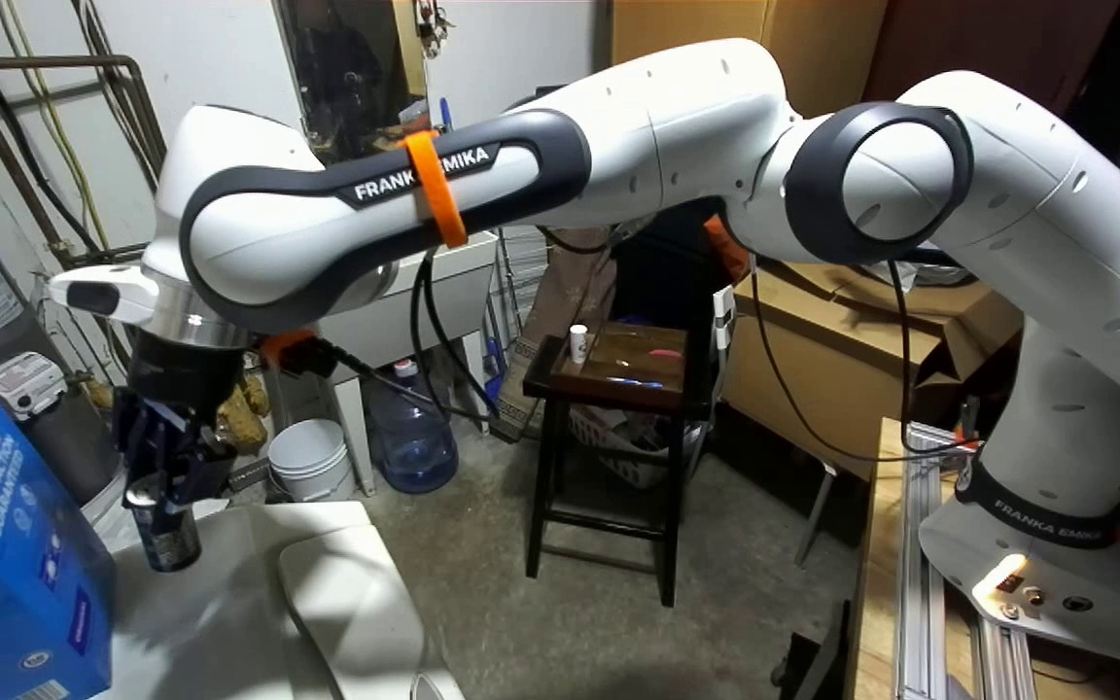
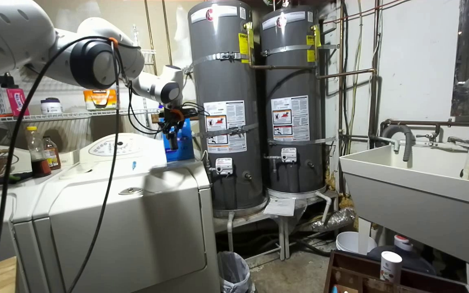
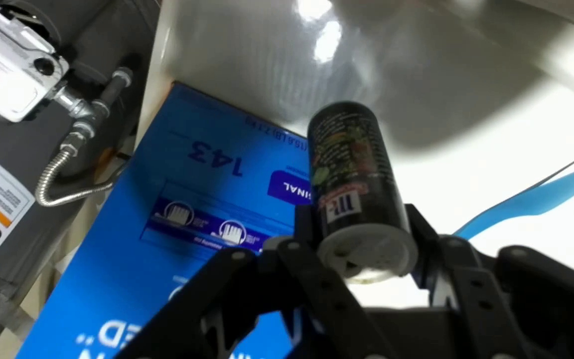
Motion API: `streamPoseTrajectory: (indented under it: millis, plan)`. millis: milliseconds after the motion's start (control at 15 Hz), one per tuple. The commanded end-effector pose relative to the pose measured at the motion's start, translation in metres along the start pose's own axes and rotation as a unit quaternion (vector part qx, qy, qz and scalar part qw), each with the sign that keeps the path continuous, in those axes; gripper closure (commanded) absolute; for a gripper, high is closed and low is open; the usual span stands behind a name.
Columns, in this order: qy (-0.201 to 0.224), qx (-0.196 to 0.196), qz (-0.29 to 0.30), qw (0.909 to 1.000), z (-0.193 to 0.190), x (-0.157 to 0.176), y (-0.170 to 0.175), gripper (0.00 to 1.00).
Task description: Pick up the can from the chair and put it on the washing machine
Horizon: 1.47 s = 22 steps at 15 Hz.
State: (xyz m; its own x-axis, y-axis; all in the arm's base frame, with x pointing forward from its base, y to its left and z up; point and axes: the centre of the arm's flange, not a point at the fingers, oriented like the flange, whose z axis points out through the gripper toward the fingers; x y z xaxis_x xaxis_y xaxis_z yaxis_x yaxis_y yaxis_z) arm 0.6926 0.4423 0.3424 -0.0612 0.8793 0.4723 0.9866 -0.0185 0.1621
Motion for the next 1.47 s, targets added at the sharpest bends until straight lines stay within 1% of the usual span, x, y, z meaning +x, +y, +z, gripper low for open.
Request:
streamPoseTrajectory:
  millis: [0,267,600,1067,1267,1400]
  plan:
    - [0.018,0.020,0.043,0.9987,0.029,-0.003,0.005,0.80]
    - [0.004,0.012,0.087,0.9961,0.045,-0.012,0.008,0.80]
    - [0.005,0.015,0.114,0.9934,0.054,-0.014,0.016,0.80]
    - [0.008,0.015,0.122,0.9924,0.061,-0.015,0.025,0.80]
    - [0.013,0.024,0.117,0.9927,0.064,-0.012,0.032,0.80]
    - [0.009,0.027,0.116,0.9928,0.066,-0.009,0.035,0.80]
